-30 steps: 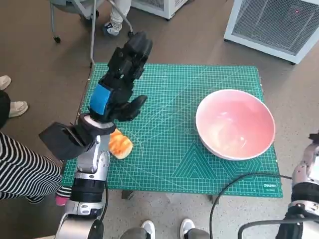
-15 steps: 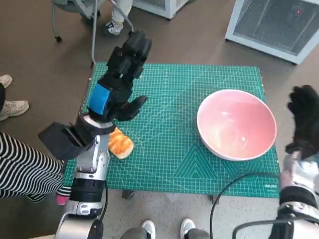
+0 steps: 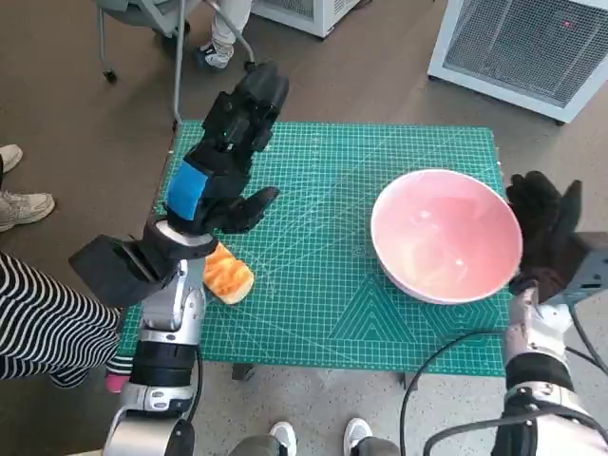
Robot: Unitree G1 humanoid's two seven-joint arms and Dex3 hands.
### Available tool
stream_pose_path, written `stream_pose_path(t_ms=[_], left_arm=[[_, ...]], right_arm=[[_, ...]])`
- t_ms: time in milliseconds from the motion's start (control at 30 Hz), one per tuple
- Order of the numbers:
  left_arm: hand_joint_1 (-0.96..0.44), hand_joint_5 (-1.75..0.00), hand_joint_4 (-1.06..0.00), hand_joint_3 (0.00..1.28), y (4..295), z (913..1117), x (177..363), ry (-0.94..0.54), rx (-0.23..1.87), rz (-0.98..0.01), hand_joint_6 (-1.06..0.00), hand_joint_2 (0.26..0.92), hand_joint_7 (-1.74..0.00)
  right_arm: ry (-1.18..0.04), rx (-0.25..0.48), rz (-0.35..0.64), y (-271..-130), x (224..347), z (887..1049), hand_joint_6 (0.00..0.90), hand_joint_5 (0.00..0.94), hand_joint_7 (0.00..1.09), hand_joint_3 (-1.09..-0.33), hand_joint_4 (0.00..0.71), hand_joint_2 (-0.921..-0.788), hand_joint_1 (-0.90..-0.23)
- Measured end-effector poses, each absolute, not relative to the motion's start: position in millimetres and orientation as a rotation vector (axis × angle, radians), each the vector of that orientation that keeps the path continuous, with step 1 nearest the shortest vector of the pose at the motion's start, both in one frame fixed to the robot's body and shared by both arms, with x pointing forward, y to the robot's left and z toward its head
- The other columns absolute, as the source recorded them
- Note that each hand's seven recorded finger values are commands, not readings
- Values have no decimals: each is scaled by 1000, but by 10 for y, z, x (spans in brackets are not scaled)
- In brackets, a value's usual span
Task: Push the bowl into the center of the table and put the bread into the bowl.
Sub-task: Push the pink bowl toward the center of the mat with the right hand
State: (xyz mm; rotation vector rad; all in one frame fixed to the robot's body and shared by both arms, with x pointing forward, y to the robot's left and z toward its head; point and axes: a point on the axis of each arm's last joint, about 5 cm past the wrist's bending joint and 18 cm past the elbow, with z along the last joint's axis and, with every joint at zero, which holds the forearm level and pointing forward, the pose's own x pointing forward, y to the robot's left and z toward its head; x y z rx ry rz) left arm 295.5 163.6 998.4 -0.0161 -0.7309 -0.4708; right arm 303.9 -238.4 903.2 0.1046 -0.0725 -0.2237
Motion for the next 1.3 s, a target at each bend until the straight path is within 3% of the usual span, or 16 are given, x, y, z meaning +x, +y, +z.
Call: stream_pose_path(t_ms=[500, 1300], left_arm=[[-689, -3, -74, 330, 1746, 9937, 2923, -737, -20, -452, 1, 921, -293], [-706, -6, -83, 329, 1788, 9861, 2882, -733, 1, -405, -1, 921, -291]], right_arm=[[-67, 140, -113, -2053, 3162, 9072, 52, 15, 351, -1001, 99, -921, -701], [-104, 238, 34, -1610, 3322, 9236, 36, 2, 349, -985, 78, -921, -737]])
